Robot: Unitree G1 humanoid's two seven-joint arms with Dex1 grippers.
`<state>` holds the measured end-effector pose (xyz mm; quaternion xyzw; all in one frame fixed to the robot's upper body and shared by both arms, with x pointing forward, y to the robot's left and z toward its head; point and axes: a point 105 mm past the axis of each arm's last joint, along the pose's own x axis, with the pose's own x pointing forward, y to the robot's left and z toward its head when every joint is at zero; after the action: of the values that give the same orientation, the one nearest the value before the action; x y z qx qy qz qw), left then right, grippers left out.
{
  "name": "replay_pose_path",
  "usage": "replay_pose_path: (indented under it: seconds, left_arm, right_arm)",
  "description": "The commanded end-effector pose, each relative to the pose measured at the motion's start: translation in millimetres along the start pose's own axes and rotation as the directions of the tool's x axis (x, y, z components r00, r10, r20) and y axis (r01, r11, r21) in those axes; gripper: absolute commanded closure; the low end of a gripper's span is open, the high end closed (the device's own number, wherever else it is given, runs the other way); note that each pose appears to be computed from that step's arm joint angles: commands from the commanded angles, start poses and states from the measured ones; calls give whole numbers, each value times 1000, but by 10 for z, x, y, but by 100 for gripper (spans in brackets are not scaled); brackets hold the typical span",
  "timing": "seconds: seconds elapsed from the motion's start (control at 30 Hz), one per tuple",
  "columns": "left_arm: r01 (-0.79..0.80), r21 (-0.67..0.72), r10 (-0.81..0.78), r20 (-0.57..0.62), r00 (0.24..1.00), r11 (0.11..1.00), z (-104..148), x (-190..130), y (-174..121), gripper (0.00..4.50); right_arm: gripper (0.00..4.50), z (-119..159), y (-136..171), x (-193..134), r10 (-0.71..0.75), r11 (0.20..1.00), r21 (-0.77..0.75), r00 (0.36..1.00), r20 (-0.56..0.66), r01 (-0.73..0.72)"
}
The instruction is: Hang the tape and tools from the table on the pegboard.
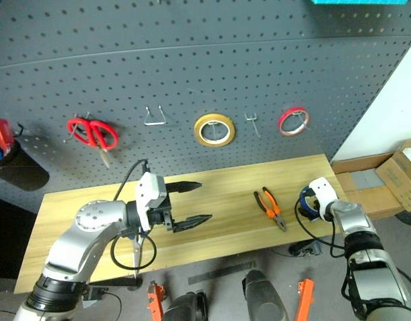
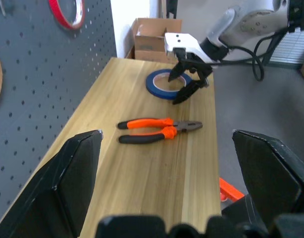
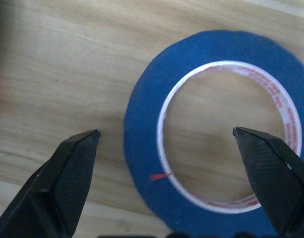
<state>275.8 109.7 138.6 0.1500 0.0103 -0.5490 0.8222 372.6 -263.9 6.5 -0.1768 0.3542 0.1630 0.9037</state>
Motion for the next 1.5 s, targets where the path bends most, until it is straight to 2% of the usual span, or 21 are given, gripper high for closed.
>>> replay_pose_path:
  seconds: [0.03, 0.27, 0.4, 0.53, 0.63, 0.73, 0.87, 1.0, 1.1, 1.23, 1.4, 1.5]
  left_arm:
    - [1, 51, -2, 21, 1000, 999, 109, -32, 1, 0]
    - [10, 75, -11, 9, 1000, 997, 110, -49, -38, 0]
    - [3, 75, -3, 7, 1000, 997, 113, -81, -55, 0]
    - [-65, 110, 63, 23, 998, 992, 178, -190, -6, 0]
    - [-126, 133, 122, 36, 992, 983, 223, -295, 38, 0]
    - [-176, 149, 168, 61, 984, 973, 267, -339, 81, 0]
    - [-277, 144, 253, 163, 954, 950, 433, -410, 183, 0]
    - [-267, 124, 245, 168, 955, 956, 430, -426, 129, 0]
    - [-294, 117, 275, 155, 949, 949, 376, -484, 150, 0]
    - [-318, 36, 307, 178, 935, 948, 366, -525, 161, 0]
    - [-298, -35, 299, 180, 937, 954, 367, -549, 125, 0]
    - [-283, -27, 283, 179, 942, 959, 398, -522, 104, 0]
  right_arm:
    - [56, -218, 116, 49, 80, 996, -19, 991, -104, -82]
    - [304, -274, 267, 110, 148, 986, -55, 977, -156, -158]
    - [408, -275, 307, 129, 154, 986, -46, 977, -150, -163]
    - [409, 9, 182, 13, 96, 994, -61, 995, -3, -96]
    - [409, 302, 110, -243, 12, 992, -127, 988, 151, 7]
    - [409, 432, 154, -459, -39, 981, -175, 972, 230, 81]
    - [409, 725, 604, -893, -49, 941, -283, 899, 434, 188]
    - [409, 903, 1182, -1206, 21, 893, -371, 802, 598, 253]
    - [409, 1087, 1469, -1380, 65, 870, -387, 707, 704, 306]
    - [409, 1370, 1568, -1427, 81, 858, -369, 614, 785, 359]
    - [409, 1630, 1460, -1228, 89, 851, -367, 585, 806, 376]
    - [409, 1787, 1374, -1113, 91, 845, -365, 566, 819, 391]
